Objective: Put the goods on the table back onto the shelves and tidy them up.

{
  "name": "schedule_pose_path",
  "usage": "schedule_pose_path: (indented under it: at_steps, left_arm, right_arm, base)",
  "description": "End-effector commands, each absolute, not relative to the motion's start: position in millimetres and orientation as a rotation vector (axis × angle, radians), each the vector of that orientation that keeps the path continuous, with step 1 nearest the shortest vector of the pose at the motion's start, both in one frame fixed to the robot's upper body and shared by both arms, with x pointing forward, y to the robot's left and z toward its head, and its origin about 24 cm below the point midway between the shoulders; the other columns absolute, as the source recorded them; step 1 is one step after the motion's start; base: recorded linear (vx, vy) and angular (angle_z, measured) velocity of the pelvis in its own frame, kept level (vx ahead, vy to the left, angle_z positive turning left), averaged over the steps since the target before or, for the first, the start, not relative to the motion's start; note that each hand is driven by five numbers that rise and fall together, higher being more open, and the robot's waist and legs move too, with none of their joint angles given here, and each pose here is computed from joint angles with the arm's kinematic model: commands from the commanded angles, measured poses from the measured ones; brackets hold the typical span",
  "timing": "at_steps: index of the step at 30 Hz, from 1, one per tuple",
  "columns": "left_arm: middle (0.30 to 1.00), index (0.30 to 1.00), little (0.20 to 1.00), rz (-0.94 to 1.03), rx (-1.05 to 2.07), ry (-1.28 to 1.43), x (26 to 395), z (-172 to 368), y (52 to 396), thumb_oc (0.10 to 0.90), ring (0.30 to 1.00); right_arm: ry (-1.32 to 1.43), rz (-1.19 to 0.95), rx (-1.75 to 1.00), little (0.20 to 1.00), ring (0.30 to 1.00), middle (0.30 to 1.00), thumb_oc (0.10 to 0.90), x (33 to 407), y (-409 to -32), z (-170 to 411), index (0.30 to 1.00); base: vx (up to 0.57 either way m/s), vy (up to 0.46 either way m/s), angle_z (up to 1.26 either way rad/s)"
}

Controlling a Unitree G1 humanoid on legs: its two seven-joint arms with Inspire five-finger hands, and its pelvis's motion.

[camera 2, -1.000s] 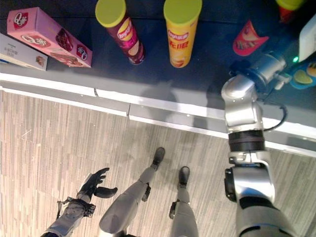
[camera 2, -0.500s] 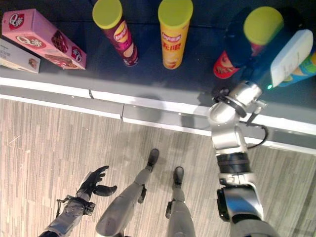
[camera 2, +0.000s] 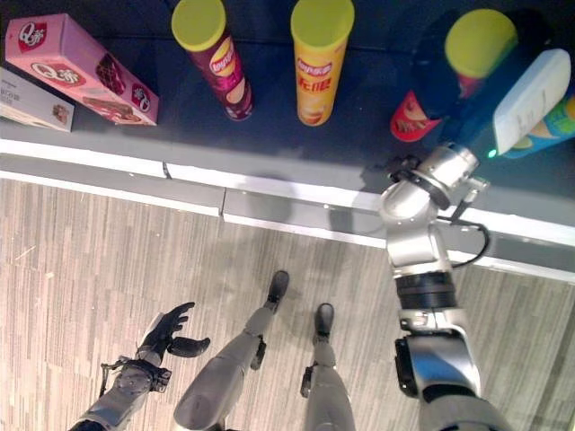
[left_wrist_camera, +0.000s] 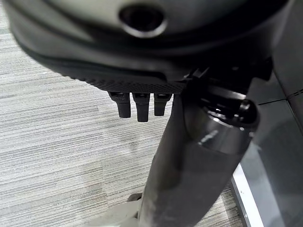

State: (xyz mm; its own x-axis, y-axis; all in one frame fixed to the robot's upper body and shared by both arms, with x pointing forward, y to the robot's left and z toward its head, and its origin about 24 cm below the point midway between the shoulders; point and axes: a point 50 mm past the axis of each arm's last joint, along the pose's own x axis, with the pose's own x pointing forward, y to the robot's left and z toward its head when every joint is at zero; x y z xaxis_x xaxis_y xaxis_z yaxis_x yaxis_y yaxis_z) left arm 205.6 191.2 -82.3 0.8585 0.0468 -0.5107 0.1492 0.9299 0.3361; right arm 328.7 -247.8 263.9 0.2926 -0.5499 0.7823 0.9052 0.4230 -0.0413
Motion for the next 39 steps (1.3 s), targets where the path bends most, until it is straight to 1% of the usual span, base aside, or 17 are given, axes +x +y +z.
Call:
schedule_pose_path:
  at_steps: [1,14,22,29,36,39]
  left_arm:
    - [0.9,0.9,0.9,0.004,0.462,0.556,195.0,-83.1,217.2,0.8,0.9]
    - [0.9,0.9,0.9,0.004,0.473,0.558,194.5,-83.1,218.6,0.8,0.9]
    - [0.9,0.9,0.9,0.008,0.481,0.614,187.4,-89.8,223.4,0.8,0.9]
    - [0.9,0.9,0.9,0.026,0.512,0.677,178.8,-97.5,232.0,0.8,0.9]
    - [0.9,0.9,0.9,0.043,0.552,0.754,164.7,-107.1,242.4,0.8,0.9]
    - [0.9,0.9,0.9,0.054,0.569,0.81,152.8,-113.8,248.6,0.8,0.9]
  right_arm:
    - [-0.91,-1.077,-0.621,0.9,0.9,0.9,0.8,317.8,-255.9,290.1,0.9]
    - [-0.89,-1.045,-0.606,0.9,0.9,0.9,0.8,320.2,-252.1,282.7,0.9]
    - [-0.982,-0.95,-0.544,0.9,0.9,0.9,0.8,304.9,-234.9,280.9,0.9]
    - [-0.943,-0.821,-0.532,0.9,0.9,0.9,0.8,297.4,-222.5,253.2,0.9]
    - [-0.848,-0.729,-0.577,0.9,0.9,0.9,0.8,290.7,-220.9,220.5,0.9]
    - [-0.793,-0.673,-0.596,0.9,0.9,0.9,0.8,281.1,-222.1,201.3,0.9]
  base:
    - [0.0,0.0,0.0]
    - [0.0,0.0,0.0]
    - [0.0,-0.004,0.0]
    - [-0.01,-0.037,-0.03]
    - [0.01,-0.023,-0.06]
    - [0.02,-0.013,-0.03]
